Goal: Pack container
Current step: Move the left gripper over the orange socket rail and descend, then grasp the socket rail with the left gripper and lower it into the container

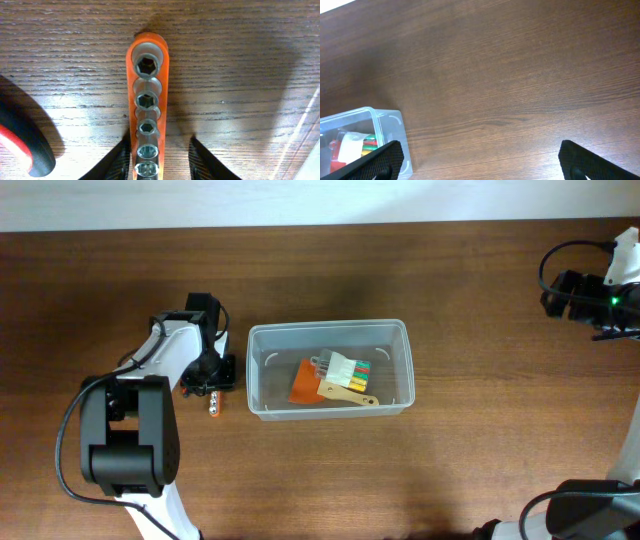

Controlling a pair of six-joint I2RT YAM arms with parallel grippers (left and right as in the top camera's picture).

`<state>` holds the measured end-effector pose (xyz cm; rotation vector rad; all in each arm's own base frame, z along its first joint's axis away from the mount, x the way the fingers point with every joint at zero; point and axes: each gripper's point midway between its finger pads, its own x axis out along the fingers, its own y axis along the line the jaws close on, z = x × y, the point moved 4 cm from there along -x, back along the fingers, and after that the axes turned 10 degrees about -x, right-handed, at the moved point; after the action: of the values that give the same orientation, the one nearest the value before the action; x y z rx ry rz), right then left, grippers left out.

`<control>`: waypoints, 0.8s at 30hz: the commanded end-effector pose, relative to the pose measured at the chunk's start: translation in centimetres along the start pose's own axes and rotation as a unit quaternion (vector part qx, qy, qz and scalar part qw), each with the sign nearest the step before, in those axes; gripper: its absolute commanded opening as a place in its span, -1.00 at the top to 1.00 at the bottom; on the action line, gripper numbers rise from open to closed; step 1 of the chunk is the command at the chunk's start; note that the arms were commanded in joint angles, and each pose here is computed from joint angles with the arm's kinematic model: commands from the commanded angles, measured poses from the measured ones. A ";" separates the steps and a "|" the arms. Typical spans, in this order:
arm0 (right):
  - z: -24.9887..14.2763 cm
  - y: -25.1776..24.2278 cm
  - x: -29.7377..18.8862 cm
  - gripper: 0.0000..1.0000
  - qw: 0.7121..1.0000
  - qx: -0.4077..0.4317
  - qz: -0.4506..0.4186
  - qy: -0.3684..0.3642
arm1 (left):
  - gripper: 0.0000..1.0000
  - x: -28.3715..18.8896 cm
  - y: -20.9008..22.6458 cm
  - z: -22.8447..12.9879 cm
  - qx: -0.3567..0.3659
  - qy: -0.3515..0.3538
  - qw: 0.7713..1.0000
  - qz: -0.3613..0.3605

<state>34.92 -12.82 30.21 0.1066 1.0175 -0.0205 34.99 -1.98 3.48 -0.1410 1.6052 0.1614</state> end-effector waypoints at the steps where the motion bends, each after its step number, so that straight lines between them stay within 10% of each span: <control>1: -0.1 0.4 0.4 -0.97 1.000 -0.004 0.011 0.004 | 0.30 3.2 0.3 -2.4 0.001 0.062 0.998 0.006; 24: -0.1 0.4 0.4 -0.97 1.000 -0.004 0.011 0.003 | 0.96 2.5 0.1 -1.5 -0.002 0.050 0.999 0.003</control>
<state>34.92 -12.83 30.21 0.1057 1.0172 -0.0201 34.87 -1.97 3.51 -0.1395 1.6109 0.1613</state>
